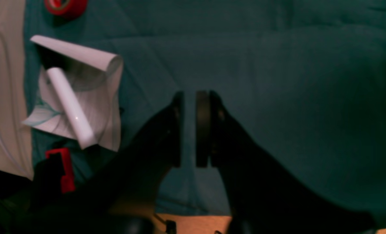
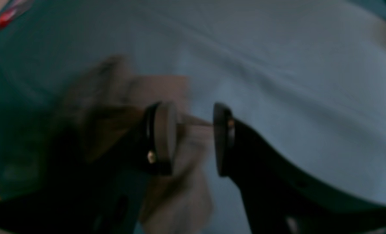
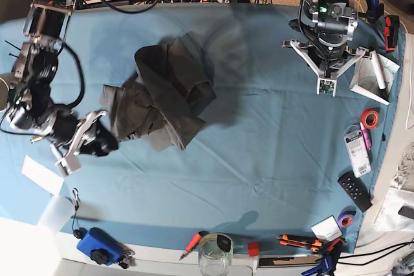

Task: Fold the T-shirt properly
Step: 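Fold the held end over the bundle with the right gripper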

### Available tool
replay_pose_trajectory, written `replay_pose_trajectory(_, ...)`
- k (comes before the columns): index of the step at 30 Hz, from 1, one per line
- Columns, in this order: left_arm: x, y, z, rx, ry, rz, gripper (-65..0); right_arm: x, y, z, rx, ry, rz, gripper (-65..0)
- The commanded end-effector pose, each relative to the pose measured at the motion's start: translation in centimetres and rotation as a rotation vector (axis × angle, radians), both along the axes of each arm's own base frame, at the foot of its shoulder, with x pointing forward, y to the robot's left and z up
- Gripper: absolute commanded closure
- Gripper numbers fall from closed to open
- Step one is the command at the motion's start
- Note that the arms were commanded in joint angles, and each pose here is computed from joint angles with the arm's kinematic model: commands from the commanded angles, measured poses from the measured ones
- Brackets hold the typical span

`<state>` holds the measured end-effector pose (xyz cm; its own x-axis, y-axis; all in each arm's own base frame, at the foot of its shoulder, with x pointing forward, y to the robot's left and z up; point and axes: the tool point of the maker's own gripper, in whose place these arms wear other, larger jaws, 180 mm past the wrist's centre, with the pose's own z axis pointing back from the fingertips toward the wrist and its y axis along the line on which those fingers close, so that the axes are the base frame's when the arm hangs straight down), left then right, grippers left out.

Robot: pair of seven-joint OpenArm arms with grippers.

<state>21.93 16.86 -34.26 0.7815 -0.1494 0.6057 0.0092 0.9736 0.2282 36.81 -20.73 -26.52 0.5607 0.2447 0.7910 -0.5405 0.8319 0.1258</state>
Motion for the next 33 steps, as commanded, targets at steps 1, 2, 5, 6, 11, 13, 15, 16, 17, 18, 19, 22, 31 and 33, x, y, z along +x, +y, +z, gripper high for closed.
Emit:
replay_pose_trajectory(1,0.4,0.1,0.8,0.007,-0.037,0.001,-5.3,1.3,-0.7,1.9,0.025,-0.05,-0.018,-20.0)
replay_pose_trajectory(2,0.4,0.1,0.8,0.007,-0.037,0.001,-5.3,1.9,-1.0,1.7,0.041,-0.039,-0.032,-20.0)
replay_pose_trajectory(5,0.4,0.0,0.8,0.001,-0.037,0.0,-5.3,3.7,-2.5,1.3,0.071,-0.017,-0.088,-20.0)
replay_pose_trajectory(6,0.4,0.0,0.8,0.0,-0.036,-0.001,-5.3,4.5,-3.0,1.2,0.078,-0.02,-0.114,-20.0)
replay_pose_trajectory(11,0.4,0.0,0.8,0.0,-0.037,-0.001,-5.3,6.7,-4.1,-0.3,0.16,0.043,-0.196,-20.0)
replay_pose_trajectory(13,0.4,0.0,0.8,0.0,-0.037,-0.001,-5.3,6.9,-4.0,-1.8,0.185,0.097,-0.208,-20.0)
replay_pose_trajectory(15,0.4,0.0,0.8,0.001,-0.037,-0.001,-5.3,6.8,-3.5,-3.3,0.207,0.147,-0.212,-19.6)
replay_pose_trajectory(16,0.4,0.0,0.8,0.001,-0.037,-0.001,-5.3,6.6,-3.2,-3.9,0.216,0.168,-0.21,-17.0)
replay_pose_trajectory(17,0.4,0.0,0.8,0.001,-0.037,-0.001,-5.3,6.5,-2.9,-4.4,0.223,0.182,-0.204,-12.9)
replay_pose_trajectory(18,0.4,0.0,0.8,0.001,-0.037,-0.001,-5.3,6.4,-2.7,-4.7,0.231,0.192,-0.204,-8.3)
replay_pose_trajectory(19,0.4,0.0,0.8,0.001,-0.037,-0.001,-5.3,6.3,-2.5,-5.0,0.238,0.201,-0.204,-4.3)
replay_pose_trajectory(22,0.5,0.0,0.9,0.002,-0.039,-0.006,-5.3,6.1,-2.0,-5.8,0.228,0.226,-0.199,0.0)
replay_pose_trajectory(31,1.0,-0.1,1.3,0.002,-0.067,-0.01,-5.3,3.9,4.1,-4.9,0.445,0.328,-0.015,0.0)
replay_pose_trajectory(33,1.0,-0.1,1.3,0.001,-0.067,-0.01,-5.3,4.0,5.0,-3.8,0.507,0.312,0.019,0.0)
